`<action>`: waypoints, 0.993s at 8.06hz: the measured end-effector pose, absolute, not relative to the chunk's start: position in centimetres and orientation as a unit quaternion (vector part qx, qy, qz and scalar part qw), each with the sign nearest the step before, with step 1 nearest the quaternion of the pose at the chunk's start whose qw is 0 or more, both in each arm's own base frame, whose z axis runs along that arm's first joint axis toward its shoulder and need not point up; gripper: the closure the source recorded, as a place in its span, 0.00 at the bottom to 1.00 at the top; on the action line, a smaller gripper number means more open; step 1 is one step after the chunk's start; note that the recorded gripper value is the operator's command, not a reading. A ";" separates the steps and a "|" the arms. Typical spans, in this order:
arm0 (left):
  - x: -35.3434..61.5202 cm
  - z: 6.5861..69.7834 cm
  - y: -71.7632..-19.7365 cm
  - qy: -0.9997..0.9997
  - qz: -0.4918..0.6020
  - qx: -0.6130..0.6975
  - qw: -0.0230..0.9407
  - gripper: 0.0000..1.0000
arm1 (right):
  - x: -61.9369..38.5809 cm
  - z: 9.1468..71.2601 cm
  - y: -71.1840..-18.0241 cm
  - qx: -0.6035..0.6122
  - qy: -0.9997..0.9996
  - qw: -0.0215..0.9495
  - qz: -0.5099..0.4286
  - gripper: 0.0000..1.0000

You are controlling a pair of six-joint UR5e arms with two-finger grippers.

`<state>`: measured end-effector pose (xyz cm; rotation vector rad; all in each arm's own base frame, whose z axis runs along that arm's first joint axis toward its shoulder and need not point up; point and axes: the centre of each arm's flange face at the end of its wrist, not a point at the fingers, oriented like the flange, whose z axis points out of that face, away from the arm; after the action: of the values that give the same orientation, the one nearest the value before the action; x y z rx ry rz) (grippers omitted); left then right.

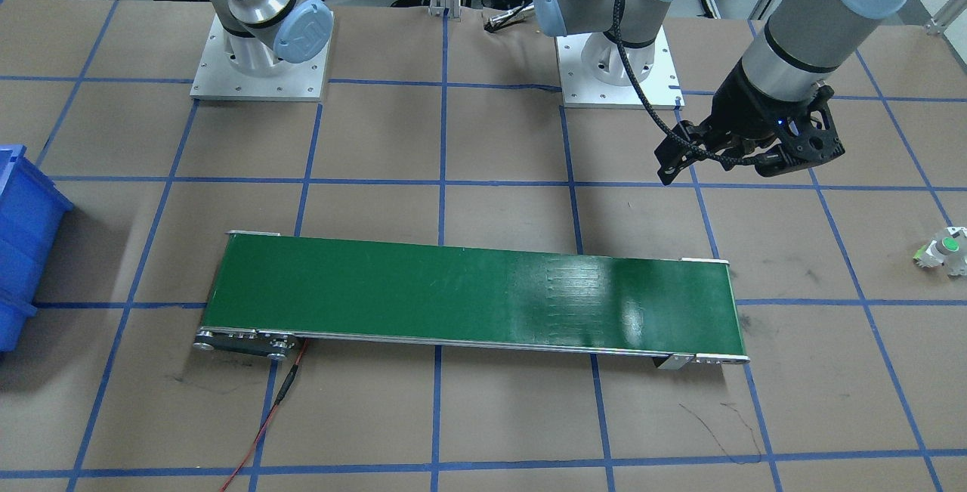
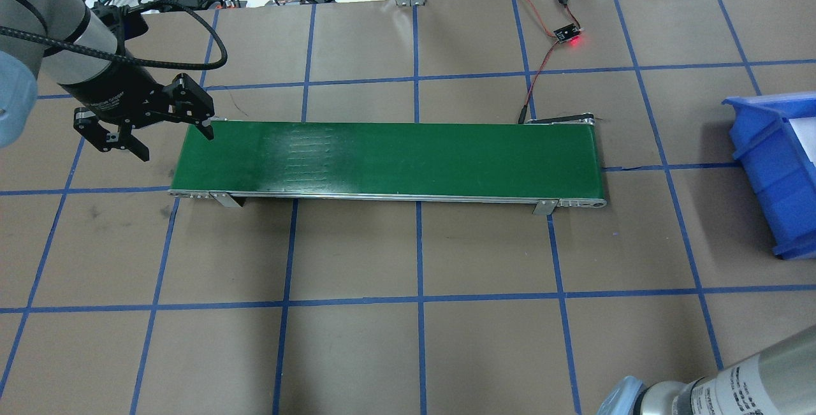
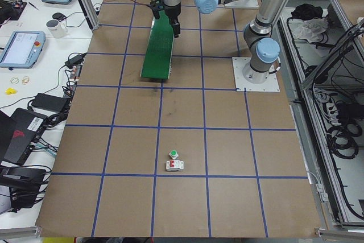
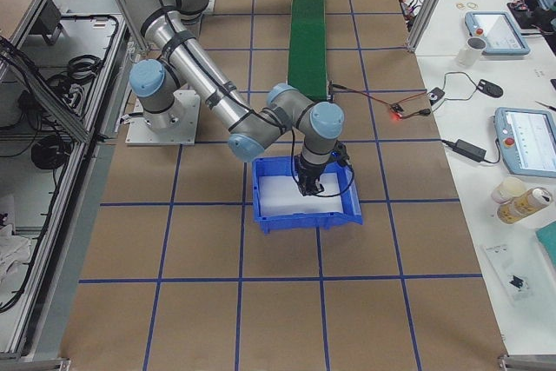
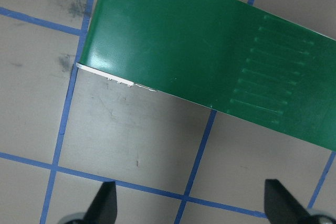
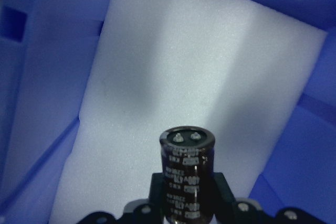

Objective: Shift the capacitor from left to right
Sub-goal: 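Release the capacitor into the blue bin with the right gripper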

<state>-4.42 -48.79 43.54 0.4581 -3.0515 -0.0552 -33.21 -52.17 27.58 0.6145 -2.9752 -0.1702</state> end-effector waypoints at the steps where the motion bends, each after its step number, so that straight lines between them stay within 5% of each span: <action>1: -4.4 43.5 -48.8 -0.989 -0.018 0.148 0.027 0.00 | -33.4 26.2 -52.2 0.203 -0.976 0.043 -0.061 0.16; 4: -4.4 43.3 -48.8 -0.988 -0.022 0.148 0.027 0.00 | -33.2 26.5 -51.9 0.203 -0.976 0.041 -0.062 0.08; 8: -4.3 43.0 -49.1 -0.988 -0.026 0.151 0.027 0.00 | -28.2 38.4 -47.9 0.157 -0.986 0.030 -0.040 0.00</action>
<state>-4.33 -49.14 42.98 0.4669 -3.0511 -0.0816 -28.23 -47.90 38.37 0.4834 -3.0407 -0.1234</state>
